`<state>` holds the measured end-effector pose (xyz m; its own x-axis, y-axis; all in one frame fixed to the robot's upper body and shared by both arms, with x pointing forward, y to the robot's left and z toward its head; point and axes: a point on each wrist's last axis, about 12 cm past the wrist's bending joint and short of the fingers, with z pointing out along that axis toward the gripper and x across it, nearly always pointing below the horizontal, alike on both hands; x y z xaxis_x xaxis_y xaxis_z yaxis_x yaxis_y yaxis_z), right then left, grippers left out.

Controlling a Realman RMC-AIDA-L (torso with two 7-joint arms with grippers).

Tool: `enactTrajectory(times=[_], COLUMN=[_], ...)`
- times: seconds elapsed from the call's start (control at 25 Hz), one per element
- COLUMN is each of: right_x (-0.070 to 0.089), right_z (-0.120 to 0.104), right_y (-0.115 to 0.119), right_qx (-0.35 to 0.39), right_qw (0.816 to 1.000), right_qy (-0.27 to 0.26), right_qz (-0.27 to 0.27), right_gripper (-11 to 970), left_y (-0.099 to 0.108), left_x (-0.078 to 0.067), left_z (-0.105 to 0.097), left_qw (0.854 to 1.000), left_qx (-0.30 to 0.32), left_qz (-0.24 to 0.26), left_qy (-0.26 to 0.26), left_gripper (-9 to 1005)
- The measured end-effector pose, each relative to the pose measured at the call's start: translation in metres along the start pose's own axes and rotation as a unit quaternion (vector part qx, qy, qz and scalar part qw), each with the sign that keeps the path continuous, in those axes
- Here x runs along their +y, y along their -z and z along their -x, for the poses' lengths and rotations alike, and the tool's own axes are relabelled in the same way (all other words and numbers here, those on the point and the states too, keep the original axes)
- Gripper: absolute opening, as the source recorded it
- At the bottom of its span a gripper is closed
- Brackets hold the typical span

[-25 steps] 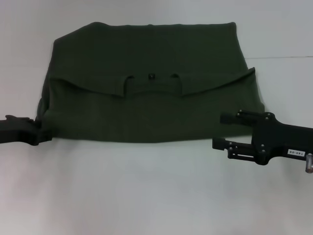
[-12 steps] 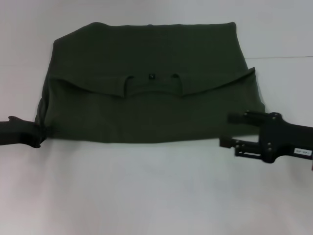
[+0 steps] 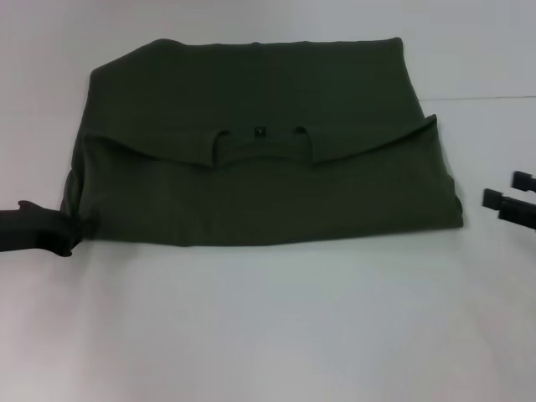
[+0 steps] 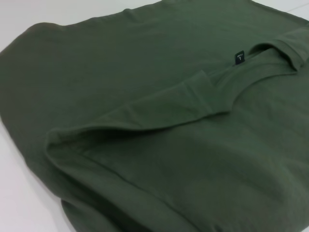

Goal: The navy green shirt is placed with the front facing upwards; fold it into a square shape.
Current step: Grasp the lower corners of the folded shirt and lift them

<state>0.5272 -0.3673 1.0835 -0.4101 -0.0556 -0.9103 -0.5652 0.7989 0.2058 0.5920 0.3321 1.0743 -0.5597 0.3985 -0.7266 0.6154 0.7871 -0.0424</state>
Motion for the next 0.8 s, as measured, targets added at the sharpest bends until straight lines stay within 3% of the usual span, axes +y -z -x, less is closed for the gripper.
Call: enactTrajectory(times=[0.24,0.8], right_x=[-0.008,-0.001], right_z=[-0.012,-0.01], right_y=[-0.013,-0.049], right_qx=[0.039,0.068], right_qw=[0.998,0.997], right_qy=[-0.02,-0.008], right_qz=[-0.052,-0.041], right_gripper=[761,760], left_y=[-0.002,-0.002], left_x=[-0.001,-0.001], left_z=[0.0,0.0], left_qw=[1.0,1.0], left_qx=[0.0,-0.002], left_qz=[0.0,0.003], left_qy=[-0.001,-0.003], left_gripper=[34,43])
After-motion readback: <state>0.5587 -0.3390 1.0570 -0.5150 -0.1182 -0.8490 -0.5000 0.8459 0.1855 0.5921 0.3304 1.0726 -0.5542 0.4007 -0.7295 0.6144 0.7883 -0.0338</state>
